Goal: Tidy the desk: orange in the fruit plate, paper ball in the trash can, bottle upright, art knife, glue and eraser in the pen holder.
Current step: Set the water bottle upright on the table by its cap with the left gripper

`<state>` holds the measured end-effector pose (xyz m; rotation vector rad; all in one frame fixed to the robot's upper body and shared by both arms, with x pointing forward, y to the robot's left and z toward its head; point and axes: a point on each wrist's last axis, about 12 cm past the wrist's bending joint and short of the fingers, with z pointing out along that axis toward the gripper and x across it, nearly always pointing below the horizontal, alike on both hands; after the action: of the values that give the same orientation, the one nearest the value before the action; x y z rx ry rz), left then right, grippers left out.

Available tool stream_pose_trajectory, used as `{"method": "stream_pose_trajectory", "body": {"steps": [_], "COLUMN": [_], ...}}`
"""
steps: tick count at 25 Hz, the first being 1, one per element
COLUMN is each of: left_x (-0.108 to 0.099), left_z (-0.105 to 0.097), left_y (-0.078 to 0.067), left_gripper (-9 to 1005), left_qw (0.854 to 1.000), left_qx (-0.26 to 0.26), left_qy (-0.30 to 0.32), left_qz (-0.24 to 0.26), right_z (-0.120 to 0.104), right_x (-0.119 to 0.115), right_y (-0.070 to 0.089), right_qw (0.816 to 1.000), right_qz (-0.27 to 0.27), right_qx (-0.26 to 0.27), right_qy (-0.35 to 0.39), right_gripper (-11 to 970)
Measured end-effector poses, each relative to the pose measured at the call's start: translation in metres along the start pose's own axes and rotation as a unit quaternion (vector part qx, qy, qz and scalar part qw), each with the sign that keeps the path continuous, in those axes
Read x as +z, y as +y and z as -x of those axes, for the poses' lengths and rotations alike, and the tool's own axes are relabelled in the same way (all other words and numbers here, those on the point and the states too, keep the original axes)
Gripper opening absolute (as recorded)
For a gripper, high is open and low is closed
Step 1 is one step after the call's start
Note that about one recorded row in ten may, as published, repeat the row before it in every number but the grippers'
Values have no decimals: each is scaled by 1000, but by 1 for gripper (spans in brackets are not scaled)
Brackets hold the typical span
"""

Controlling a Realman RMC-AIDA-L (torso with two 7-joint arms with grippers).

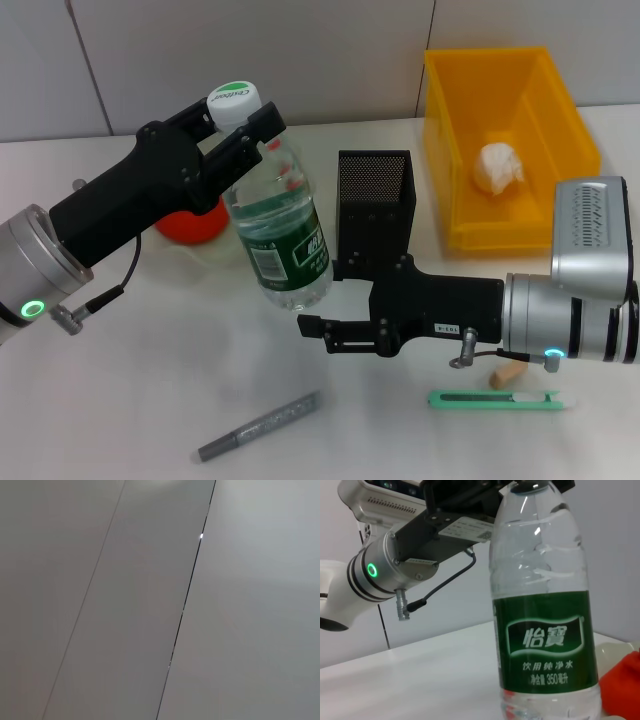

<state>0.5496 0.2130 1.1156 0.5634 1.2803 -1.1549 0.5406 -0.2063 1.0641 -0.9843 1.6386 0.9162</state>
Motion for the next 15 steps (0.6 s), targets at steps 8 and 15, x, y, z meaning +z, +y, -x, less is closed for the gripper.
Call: {"method": "stream_pose_trajectory", "body": {"steps": [8,15], "left_x": [-2,-6], "left_z": [-1,-4], "left_y": [0,1], "left_gripper": [439,439], "left_qw": [1000,1000], "left_qx": [6,19], "left_qy": [1,7], "left_qz": [3,12], "right_z": [-6,-11], "right_x": [-9,-27], "right_y": [2,6], "right_qw": [1000,999], "right_qz": [-12,-36], "right_qx": [6,2], "right_qy": [-2,-6], "right_gripper": [774,773]}}
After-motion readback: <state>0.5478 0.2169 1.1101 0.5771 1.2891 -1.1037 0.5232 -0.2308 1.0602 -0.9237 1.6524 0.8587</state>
